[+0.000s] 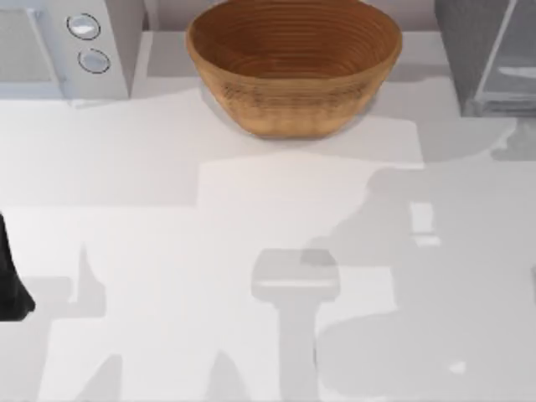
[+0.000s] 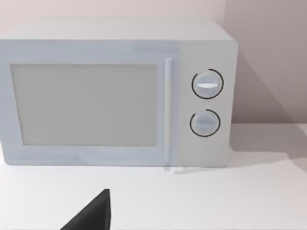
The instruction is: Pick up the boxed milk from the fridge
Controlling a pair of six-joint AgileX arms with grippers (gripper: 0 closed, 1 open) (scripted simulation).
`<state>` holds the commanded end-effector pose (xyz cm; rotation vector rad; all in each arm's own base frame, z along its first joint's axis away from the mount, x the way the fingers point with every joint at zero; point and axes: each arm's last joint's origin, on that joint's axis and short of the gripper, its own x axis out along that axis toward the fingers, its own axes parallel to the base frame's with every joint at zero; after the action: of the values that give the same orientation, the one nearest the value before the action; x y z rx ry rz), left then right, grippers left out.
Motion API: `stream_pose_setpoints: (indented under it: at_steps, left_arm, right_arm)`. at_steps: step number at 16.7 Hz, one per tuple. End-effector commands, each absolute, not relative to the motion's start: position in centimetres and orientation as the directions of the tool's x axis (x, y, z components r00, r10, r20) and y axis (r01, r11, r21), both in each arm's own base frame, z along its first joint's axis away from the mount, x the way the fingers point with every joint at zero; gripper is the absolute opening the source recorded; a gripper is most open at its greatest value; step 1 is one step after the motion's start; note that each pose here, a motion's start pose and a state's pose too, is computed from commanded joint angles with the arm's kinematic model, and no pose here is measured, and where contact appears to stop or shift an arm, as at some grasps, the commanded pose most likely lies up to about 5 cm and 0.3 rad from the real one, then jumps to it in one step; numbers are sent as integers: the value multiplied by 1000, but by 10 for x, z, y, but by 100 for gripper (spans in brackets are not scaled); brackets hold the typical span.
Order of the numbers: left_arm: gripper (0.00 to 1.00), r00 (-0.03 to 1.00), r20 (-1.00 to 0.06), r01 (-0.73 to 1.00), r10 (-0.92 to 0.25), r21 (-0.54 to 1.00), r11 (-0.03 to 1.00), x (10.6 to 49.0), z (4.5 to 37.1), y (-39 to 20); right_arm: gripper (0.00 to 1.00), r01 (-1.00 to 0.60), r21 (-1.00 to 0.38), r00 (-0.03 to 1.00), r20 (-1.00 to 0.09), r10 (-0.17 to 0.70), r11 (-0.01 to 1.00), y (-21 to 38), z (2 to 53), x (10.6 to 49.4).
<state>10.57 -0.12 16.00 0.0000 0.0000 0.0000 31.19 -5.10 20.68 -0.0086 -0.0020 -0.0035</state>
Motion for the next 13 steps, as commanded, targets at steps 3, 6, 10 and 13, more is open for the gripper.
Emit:
stream_pose_setpoints:
  at_steps: [3, 6, 10, 13]
  left_arm:
    - [100, 1000, 0, 0, 0, 0, 1000, 106, 160, -1]
    - [100, 1000, 0, 0, 0, 0, 1000, 106, 160, -1]
    - [100, 1000, 0, 0, 0, 0, 1000, 106, 160, -1]
    - [100, 1000, 0, 0, 0, 0, 1000, 106, 160, -1]
  right_arm:
    - [0, 6, -10, 1000, 16, -6, 1000, -34, 234, 257]
    - [0, 6, -9, 1000, 31, -6, 1000, -19, 239, 197]
    - [0, 5, -3, 999, 38, -5, 1000, -8, 213, 137]
    - [0, 3, 0, 1000, 23, -3, 1000, -4, 186, 116]
